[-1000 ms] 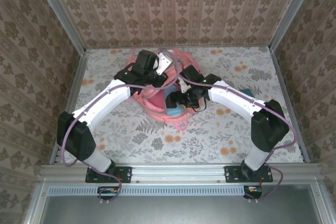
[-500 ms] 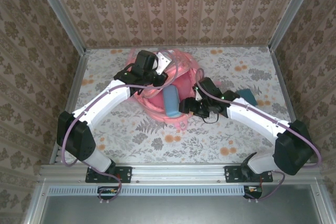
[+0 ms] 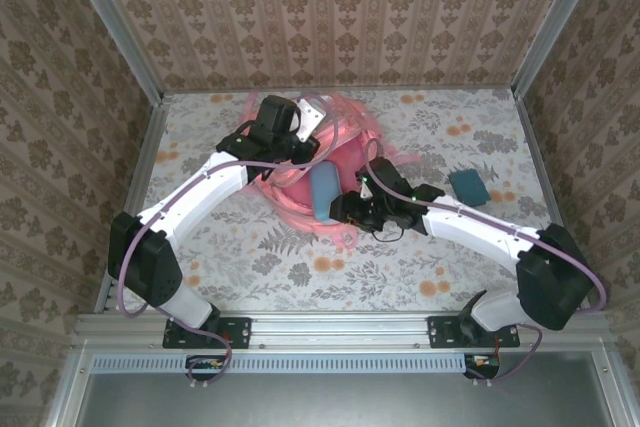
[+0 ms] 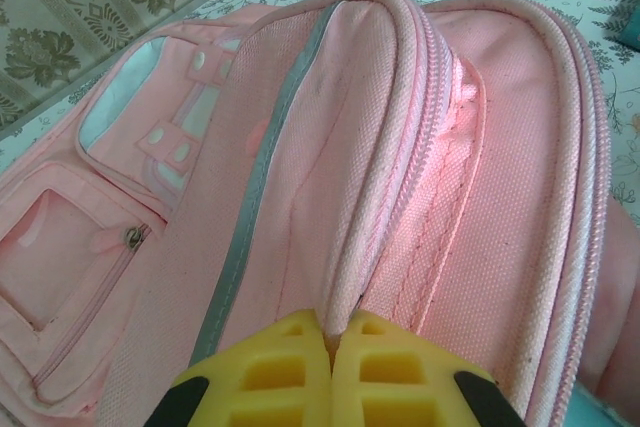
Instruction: Pack the student bag
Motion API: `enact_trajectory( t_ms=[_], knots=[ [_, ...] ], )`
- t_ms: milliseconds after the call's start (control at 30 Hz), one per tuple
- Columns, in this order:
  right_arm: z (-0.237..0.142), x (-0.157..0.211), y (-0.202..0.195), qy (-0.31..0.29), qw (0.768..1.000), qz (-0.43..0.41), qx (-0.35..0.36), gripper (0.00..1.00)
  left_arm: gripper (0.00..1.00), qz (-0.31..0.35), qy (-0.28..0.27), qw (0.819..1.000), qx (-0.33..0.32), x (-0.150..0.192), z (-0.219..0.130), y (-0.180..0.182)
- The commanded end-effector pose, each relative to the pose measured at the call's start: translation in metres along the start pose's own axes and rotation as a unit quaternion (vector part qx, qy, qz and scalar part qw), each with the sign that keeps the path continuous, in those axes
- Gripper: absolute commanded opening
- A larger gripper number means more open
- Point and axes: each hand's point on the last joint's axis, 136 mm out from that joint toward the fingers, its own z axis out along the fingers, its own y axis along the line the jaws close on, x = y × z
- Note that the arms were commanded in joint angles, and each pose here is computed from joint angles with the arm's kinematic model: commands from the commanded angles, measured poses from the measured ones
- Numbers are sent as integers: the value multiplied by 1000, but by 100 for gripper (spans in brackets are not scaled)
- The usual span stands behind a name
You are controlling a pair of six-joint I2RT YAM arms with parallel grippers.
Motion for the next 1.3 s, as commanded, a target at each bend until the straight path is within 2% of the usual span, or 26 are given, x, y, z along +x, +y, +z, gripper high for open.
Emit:
enact_trajectory(
  t_ms=[0, 133, 633, 833, 1000, 1133, 1267],
  knots=[
    [9, -19, 2, -30, 999, 11, 5, 45, 0, -9, -85, 996, 4, -48, -22, 1],
    [15, -41, -5, -45, 999, 17, 21, 39, 0, -9, -86, 996, 6, -48, -26, 0],
    [35, -101, -3, -97, 994, 21, 32, 33, 0, -31, -94, 995, 19, -48, -30, -3],
    [54, -119, 11, -107, 994, 17, 1, 32, 0, -51, -104, 992, 40, -52, -27, -6],
    [68, -126, 32, -101, 993, 20, -61, 31, 0, -69, -116, 989, 60, -58, -26, -10],
    [57, -128, 47, -107, 990, 2, -91, 32, 0, -74, -119, 988, 70, -60, -25, -12],
    [41, -133, 30, -130, 987, 24, -89, 35, 0, -81, -124, 987, 71, -61, -28, -11]
  ],
)
